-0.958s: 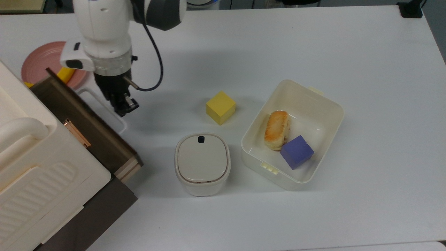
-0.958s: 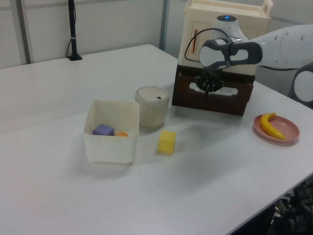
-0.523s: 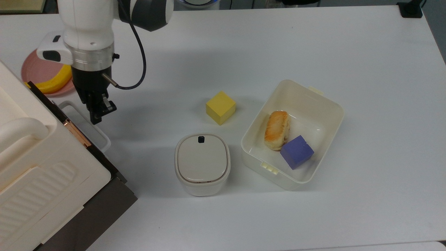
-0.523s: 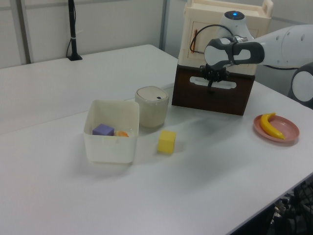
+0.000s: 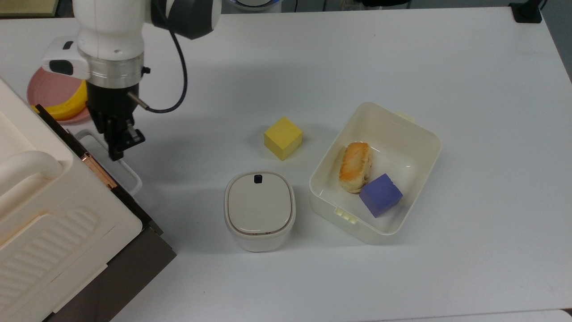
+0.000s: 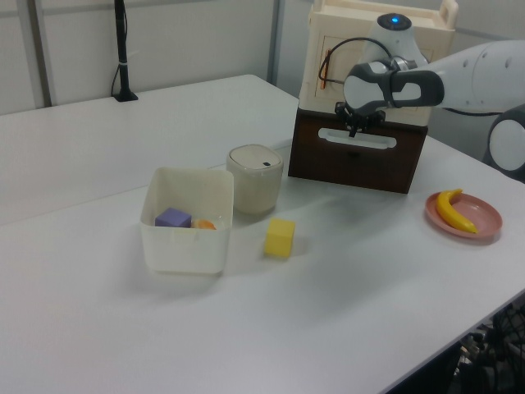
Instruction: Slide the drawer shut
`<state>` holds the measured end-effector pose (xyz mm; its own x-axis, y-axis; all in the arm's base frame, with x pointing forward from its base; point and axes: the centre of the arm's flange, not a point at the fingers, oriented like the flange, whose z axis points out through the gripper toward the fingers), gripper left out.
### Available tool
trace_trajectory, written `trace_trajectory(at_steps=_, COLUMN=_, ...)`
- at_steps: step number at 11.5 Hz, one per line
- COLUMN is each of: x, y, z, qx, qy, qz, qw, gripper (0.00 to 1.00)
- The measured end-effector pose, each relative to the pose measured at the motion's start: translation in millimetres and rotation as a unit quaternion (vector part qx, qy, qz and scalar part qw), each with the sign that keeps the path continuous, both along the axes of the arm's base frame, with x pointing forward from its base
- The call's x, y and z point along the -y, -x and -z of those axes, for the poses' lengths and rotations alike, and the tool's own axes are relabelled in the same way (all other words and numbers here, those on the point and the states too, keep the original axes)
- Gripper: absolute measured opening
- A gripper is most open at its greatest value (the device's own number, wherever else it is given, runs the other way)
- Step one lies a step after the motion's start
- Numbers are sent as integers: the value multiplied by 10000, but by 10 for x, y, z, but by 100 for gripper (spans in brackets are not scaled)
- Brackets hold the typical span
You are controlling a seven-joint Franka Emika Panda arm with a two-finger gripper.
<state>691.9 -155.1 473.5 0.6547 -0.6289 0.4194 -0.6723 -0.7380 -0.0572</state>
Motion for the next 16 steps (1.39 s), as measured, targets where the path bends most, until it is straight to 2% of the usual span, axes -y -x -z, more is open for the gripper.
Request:
trace_trajectory(at_steps=1, x=-139, y=29, z=-48, qx=-207, qy=-55, qz=-126, qw=9997, gripper=3)
trace_trajectory(at_steps=2, x=-349, y=82, z=-123, qx=-471, qy=-155, qz=-310, qw=9983, gripper=10)
trace_trajectory(at_steps=4, x=-884, y=282, z=-387, qx=-1045, qy=-321, qz=-926, qw=9897, gripper=33)
trace_trajectory(at_steps=6, x=-1417, y=609, z=-604, qx=-1771, qy=-291, qz=-1943, qw=9644, gripper=66)
trace_trajectory(at_steps=7, x=-1566, y=737, z=-648, qx=-2058, qy=-247, qz=-2522, qw=9452, gripper=82)
trace_trajectory(at_steps=8, x=-1640, y=812, z=-656, qx=-2248, qy=-224, qz=-2944, qw=9286, gripper=93)
trace_trajectory(at_steps=9, x=-1740, y=891, z=-663, qx=-2454, qy=-186, qz=-3489, qw=9043, gripper=100)
trace_trajectory(at_steps=10, x=-1798, y=924, z=-669, qx=-2531, qy=-156, qz=-3769, qw=8909, gripper=100)
trace_trajectory(at_steps=12, x=-1881, y=971, z=-686, qx=-2622, qy=-119, qz=-4120, qw=8726, gripper=100)
trace_trajectory(at_steps=13, x=-1895, y=977, z=-688, qx=-2629, qy=-113, qz=-4169, qw=8700, gripper=100)
trace_trajectory(at_steps=16, x=-1897, y=980, z=-671, qx=-2645, qy=-117, qz=-4180, qw=8690, gripper=100)
